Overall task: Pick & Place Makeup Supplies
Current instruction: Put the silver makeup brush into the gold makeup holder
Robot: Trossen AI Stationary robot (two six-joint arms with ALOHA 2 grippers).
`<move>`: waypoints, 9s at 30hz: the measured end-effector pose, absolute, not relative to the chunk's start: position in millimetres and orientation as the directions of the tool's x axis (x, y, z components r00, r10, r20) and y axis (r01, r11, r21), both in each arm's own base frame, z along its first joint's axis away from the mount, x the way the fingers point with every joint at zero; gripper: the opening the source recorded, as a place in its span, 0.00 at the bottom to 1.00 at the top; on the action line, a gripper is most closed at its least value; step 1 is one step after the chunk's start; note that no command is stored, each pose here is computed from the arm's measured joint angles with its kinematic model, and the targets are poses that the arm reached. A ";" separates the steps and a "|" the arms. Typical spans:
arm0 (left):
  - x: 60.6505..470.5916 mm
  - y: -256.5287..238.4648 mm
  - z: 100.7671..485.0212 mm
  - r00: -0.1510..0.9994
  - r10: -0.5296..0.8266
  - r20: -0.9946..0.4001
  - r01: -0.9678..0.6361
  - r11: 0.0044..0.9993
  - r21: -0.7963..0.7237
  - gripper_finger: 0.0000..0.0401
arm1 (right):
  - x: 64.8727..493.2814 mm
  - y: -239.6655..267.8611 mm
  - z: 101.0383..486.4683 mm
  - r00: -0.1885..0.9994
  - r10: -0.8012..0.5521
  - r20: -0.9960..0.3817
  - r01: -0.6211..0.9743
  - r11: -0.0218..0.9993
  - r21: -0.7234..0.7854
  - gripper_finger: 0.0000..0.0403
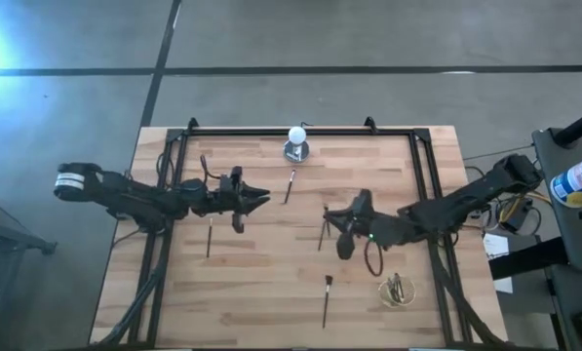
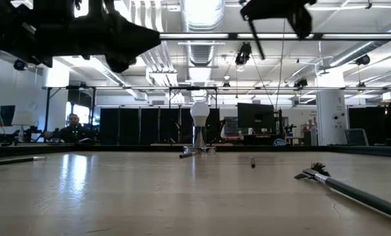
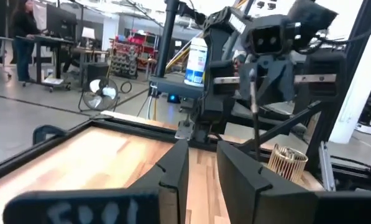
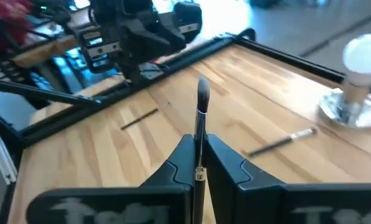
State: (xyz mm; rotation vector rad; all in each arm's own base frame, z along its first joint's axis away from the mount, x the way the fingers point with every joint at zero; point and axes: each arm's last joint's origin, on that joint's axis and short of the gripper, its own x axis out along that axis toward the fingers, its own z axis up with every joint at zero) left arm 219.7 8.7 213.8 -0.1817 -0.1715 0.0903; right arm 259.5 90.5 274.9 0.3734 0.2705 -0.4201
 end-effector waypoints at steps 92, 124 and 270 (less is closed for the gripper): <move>217.7 11.4 186.4 0.987 0.147 -0.062 -0.156 0.973 -0.172 0.00 | 228.0 99.1 256.4 0.907 0.235 -0.349 -0.083 0.913 0.399 0.02; 177.7 8.1 172.3 0.147 0.292 -0.945 -0.933 0.357 -0.035 0.26 | 291.8 -30.0 132.5 0.917 -0.134 -0.377 0.233 0.944 0.232 0.02; 278.1 14.6 228.8 0.992 0.035 0.123 0.012 0.932 -0.362 0.09 | 323.0 7.0 212.0 0.991 -0.026 -0.132 0.076 0.919 0.387 0.04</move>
